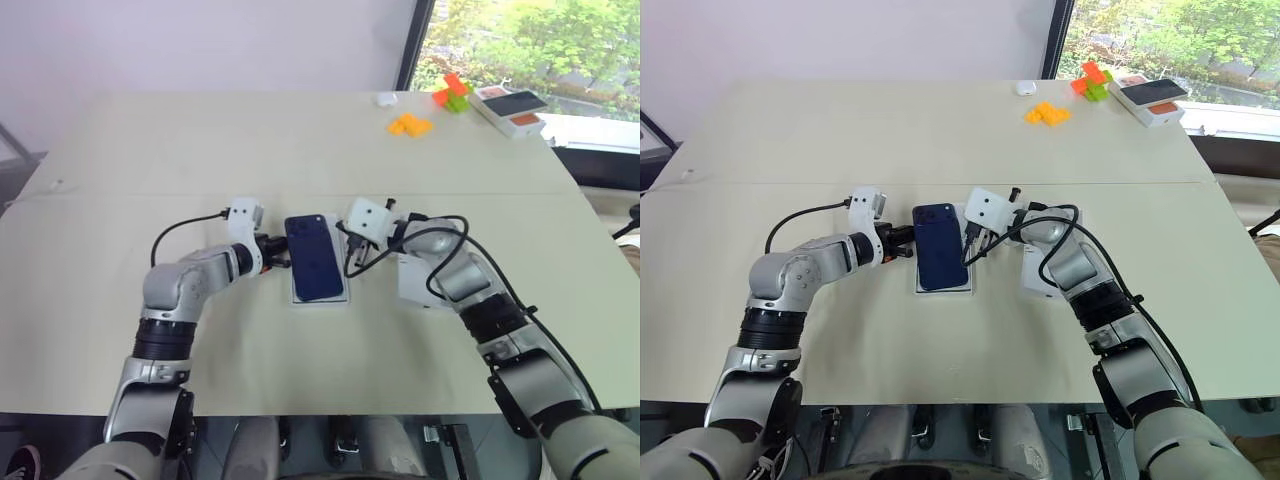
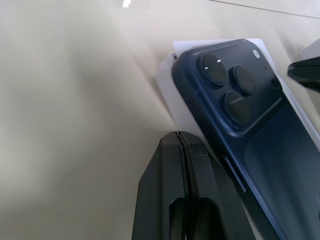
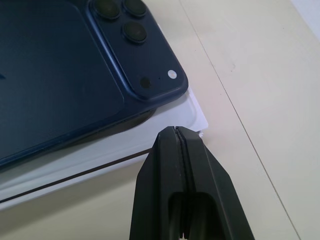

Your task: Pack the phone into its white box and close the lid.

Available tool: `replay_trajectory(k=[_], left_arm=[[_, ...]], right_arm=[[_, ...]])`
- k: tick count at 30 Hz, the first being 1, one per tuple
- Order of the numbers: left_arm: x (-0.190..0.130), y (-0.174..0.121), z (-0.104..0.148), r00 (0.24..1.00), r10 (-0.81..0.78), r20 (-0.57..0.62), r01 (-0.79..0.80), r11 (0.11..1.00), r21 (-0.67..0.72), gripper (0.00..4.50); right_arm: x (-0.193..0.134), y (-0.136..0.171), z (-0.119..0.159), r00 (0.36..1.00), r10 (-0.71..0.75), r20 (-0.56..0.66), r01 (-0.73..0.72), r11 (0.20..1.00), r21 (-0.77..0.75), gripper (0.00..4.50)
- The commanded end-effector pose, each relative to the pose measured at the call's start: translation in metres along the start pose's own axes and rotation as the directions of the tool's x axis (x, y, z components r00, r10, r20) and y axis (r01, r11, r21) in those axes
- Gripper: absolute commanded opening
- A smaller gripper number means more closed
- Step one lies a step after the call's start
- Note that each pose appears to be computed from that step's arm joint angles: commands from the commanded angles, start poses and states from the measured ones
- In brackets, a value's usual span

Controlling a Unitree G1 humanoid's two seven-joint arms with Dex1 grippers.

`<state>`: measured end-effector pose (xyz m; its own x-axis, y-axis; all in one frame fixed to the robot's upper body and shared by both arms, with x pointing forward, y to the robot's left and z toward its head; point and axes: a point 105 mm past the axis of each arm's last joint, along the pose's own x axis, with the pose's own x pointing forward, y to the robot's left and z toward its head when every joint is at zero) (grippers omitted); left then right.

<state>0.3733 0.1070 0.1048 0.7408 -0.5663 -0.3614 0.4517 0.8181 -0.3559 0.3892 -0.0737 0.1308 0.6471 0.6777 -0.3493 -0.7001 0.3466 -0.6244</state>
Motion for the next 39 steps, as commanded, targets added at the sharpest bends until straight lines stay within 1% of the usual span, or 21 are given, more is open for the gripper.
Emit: replay_trajectory(k=[1, 6, 11, 14, 18, 24, 25, 28, 30, 32, 36, 39], left_arm=[[0.005, -0.004, 0.004, 1.000, -0.004, 0.006, 0.004, 1.000, 0.028, 0.05], [0.009, -0.003, -0.002, 1.000, -0.004, -0.008, 0.004, 0.999, 0.032, 0.05], [0.010, -0.010, 0.009, 0.999, -0.023, 0.031, 0.021, 0.999, 0.040, 0.05], [0.012, -0.009, 0.010, 0.999, -0.016, 0.030, 0.014, 0.998, 0.058, 0.05], [0.012, -0.012, 0.010, 0.999, -0.026, 0.026, 0.025, 0.999, 0.041, 0.05], [0.018, -0.017, 0.010, 0.999, -0.033, 0.035, 0.031, 0.997, 0.070, 0.05], [0.019, -0.017, 0.011, 0.999, -0.035, 0.035, 0.033, 0.998, 0.056, 0.05], [0.020, -0.021, 0.015, 0.998, -0.047, 0.046, 0.043, 0.995, 0.087, 0.05], [0.021, -0.023, 0.014, 0.998, -0.049, 0.042, 0.044, 0.994, 0.099, 0.05], [0.022, -0.024, 0.011, 0.998, -0.053, 0.033, 0.050, 0.996, 0.067, 0.05], [0.020, -0.024, 0.013, 0.998, -0.048, 0.046, 0.044, 0.994, 0.096, 0.05], [0.020, -0.021, 0.013, 0.998, -0.040, 0.044, 0.036, 0.996, 0.087, 0.05]], right_arm=[[-0.003, -0.008, 0.007, 0.999, -0.030, 0.026, 0.030, 0.999, -0.027, 0.00], [-0.004, -0.012, 0.007, 0.999, -0.043, 0.024, 0.043, 0.999, -0.030, 0.00], [-0.005, -0.012, 0.003, 0.999, -0.049, 0.008, 0.049, 0.998, -0.045, 0.00], [-0.005, -0.014, -0.002, 0.998, -0.063, -0.015, 0.062, 0.994, -0.089, 0.00], [-0.005, -0.026, -0.010, 0.991, -0.119, -0.058, 0.111, 0.985, -0.134, 0.00], [-0.002, -0.020, -0.009, 0.995, -0.093, -0.046, 0.085, 0.986, -0.145, 0.00], [-0.002, -0.020, -0.010, 0.995, -0.093, -0.047, 0.085, 0.986, -0.146, 0.00], [-0.002, -0.021, -0.011, 0.994, -0.097, -0.054, 0.088, 0.985, -0.150, 0.00], [-0.002, -0.020, -0.015, 0.993, -0.096, -0.072, 0.082, 0.982, -0.173, 0.00], [-0.003, -0.021, -0.019, 0.991, -0.101, -0.093, 0.083, 0.979, -0.187, 0.00], [-0.008, -0.028, -0.028, 0.983, -0.124, -0.132, 0.093, 0.971, -0.219, 0.00], [-0.008, -0.024, -0.031, 0.984, -0.094, -0.148, 0.059, 0.972, -0.229, 0.00]])
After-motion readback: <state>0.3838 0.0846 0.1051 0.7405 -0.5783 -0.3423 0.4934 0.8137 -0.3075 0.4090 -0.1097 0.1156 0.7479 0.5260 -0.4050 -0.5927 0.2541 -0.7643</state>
